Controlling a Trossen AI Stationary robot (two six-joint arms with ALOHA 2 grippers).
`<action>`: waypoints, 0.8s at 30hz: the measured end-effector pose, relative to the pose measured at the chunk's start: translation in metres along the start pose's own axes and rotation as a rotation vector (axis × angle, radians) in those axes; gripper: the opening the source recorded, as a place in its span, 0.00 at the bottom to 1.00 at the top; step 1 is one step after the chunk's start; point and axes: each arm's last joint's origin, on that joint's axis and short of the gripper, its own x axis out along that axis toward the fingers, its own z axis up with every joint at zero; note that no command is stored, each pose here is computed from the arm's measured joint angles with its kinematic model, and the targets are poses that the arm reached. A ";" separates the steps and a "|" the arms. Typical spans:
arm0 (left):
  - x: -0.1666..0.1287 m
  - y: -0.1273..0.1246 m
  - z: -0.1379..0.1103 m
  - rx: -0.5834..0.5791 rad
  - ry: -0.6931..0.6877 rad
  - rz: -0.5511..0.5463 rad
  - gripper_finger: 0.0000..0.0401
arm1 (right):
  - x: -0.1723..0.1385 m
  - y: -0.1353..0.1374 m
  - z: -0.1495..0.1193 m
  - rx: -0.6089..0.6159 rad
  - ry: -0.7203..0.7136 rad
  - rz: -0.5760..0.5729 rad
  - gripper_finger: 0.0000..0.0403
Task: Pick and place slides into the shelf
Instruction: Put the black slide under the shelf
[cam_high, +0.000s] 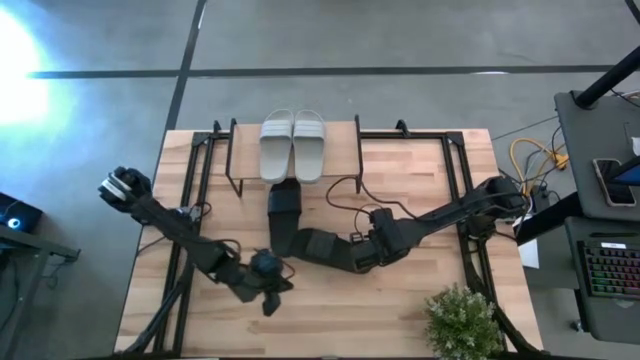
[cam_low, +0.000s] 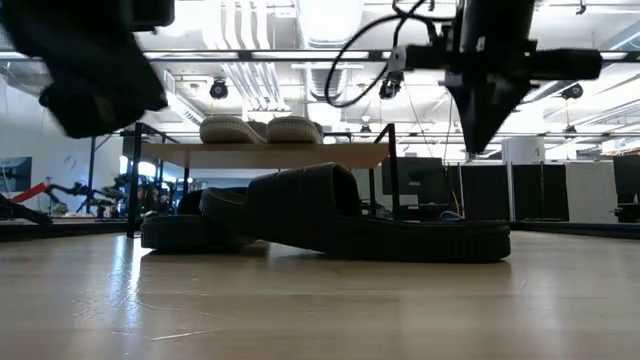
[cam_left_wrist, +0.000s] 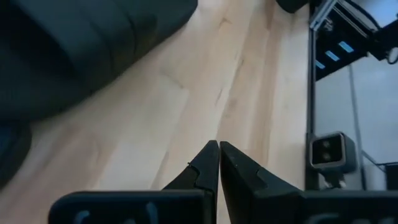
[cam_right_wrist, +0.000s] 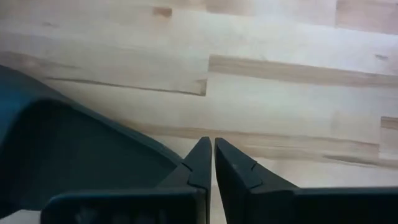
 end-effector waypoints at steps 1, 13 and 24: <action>0.004 -0.002 0.003 0.015 -0.005 0.006 0.00 | 0.004 -0.001 -0.001 -0.002 0.004 -0.001 0.03; 0.051 0.003 0.023 0.223 0.064 0.196 0.00 | 0.040 -0.008 -0.015 0.012 0.040 0.020 0.03; 0.074 0.017 0.040 0.303 0.097 0.250 0.00 | 0.069 -0.006 -0.030 -0.012 0.150 0.188 0.03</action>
